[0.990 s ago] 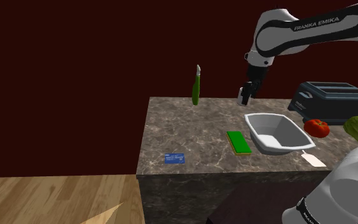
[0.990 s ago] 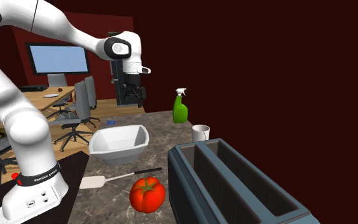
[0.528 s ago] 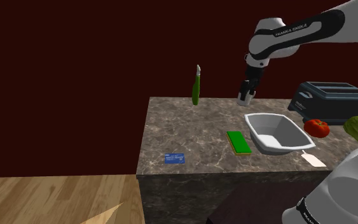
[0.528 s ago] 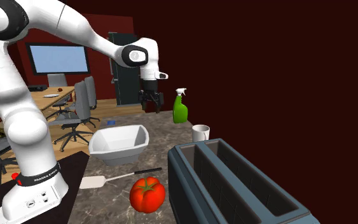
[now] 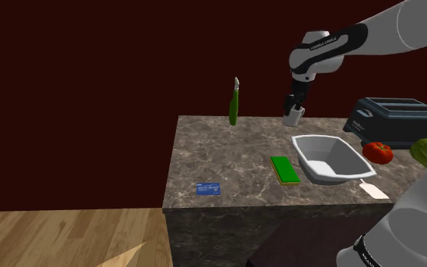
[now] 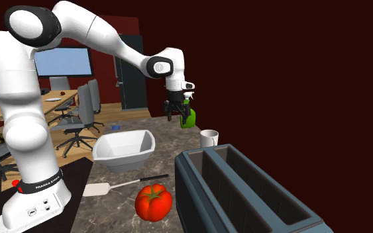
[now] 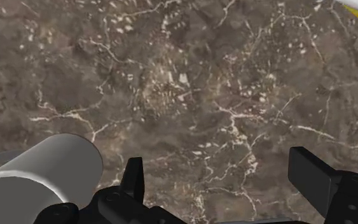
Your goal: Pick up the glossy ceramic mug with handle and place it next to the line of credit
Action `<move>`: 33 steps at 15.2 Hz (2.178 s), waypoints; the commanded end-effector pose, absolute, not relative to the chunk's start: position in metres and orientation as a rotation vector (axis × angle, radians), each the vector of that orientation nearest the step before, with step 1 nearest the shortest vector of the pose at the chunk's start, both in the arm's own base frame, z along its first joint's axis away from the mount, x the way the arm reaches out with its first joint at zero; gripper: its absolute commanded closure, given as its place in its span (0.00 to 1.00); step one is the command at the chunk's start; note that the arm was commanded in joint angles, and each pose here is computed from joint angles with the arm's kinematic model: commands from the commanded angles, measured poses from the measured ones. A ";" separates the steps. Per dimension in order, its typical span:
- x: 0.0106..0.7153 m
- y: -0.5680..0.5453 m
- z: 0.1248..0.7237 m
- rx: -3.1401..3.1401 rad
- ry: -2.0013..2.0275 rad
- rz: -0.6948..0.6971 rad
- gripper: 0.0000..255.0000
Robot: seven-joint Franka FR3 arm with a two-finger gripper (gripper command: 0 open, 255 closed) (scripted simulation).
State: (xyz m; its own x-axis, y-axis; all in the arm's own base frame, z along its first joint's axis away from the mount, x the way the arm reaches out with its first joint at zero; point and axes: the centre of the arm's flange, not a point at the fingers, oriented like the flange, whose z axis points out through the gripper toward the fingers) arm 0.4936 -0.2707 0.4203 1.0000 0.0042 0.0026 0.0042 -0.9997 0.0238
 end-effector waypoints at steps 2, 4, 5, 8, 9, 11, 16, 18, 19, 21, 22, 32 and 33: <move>0.510 -0.305 0.411 3.109 -0.020 0.025 0.00; 0.520 -0.326 0.404 3.103 -0.037 0.039 0.00; 0.526 -0.337 0.400 3.100 -0.046 0.047 0.00; 0.541 -0.370 0.391 3.092 -0.073 0.067 0.00; 0.544 -0.376 0.389 3.090 -0.077 0.071 0.00; 0.544 -0.377 0.379 3.090 -0.077 0.071 0.00; 0.545 -0.378 0.352 3.090 -0.077 0.071 0.00; 0.546 -0.378 0.349 3.090 -0.077 0.071 0.00; 0.546 -0.378 0.349 3.090 -0.077 0.071 0.00; 0.546 -0.378 0.349 3.090 -0.077 0.071 0.00; 0.546 -0.378 0.349 3.090 -0.077 0.071 0.00; 0.546 -0.378 0.349 3.090 -0.077 0.071 1.00; 0.546 -0.378 0.349 3.090 -0.077 0.071 1.00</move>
